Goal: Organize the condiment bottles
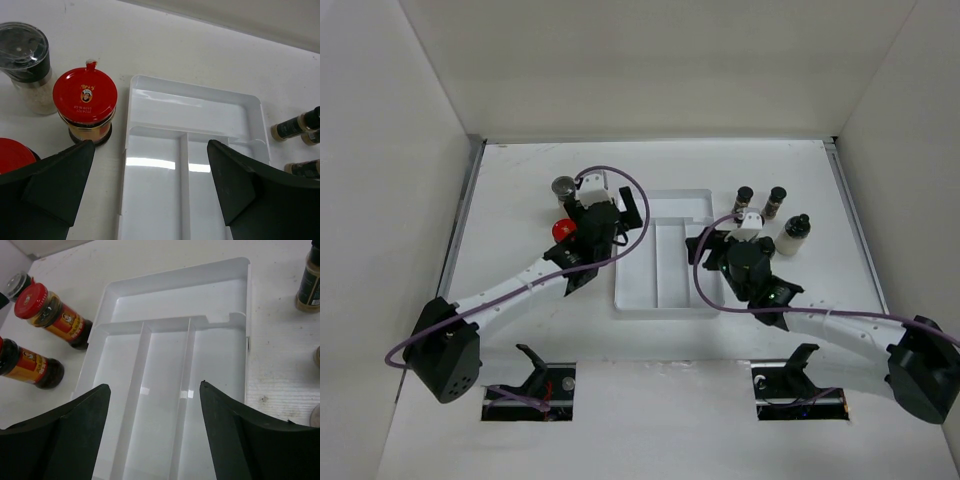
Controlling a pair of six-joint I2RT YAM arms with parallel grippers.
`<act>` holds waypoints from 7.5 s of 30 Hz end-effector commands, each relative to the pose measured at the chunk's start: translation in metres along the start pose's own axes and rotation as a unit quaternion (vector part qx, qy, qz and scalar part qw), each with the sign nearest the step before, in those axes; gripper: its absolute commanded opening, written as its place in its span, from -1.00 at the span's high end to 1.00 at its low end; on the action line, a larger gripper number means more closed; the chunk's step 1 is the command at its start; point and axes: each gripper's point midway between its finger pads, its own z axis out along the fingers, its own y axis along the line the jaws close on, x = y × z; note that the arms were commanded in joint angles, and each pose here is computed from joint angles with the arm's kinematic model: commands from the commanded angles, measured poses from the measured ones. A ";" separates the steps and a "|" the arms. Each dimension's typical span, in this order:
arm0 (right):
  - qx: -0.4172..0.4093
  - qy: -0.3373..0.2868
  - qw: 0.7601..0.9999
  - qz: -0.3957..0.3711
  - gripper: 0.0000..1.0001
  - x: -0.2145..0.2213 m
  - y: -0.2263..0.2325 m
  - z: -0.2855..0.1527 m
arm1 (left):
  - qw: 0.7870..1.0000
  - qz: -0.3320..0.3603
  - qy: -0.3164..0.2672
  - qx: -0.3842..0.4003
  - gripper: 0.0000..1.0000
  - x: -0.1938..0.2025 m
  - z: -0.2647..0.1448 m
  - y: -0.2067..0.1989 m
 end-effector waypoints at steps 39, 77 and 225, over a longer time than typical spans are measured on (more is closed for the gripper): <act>-0.022 -0.003 1.000 0.004 -0.74 0.000 0.010 0.011 | 0.993 0.050 0.012 -0.105 -0.76 -0.011 0.084 0.060; -0.017 -0.002 1.000 0.004 -0.82 0.000 0.006 0.011 | 0.996 0.038 -0.022 -0.081 0.41 -0.046 0.082 0.039; 0.044 -0.091 0.988 0.114 -1.00 -0.047 -0.063 -0.009 | 0.988 0.091 -0.061 0.110 0.28 -0.038 0.110 -0.173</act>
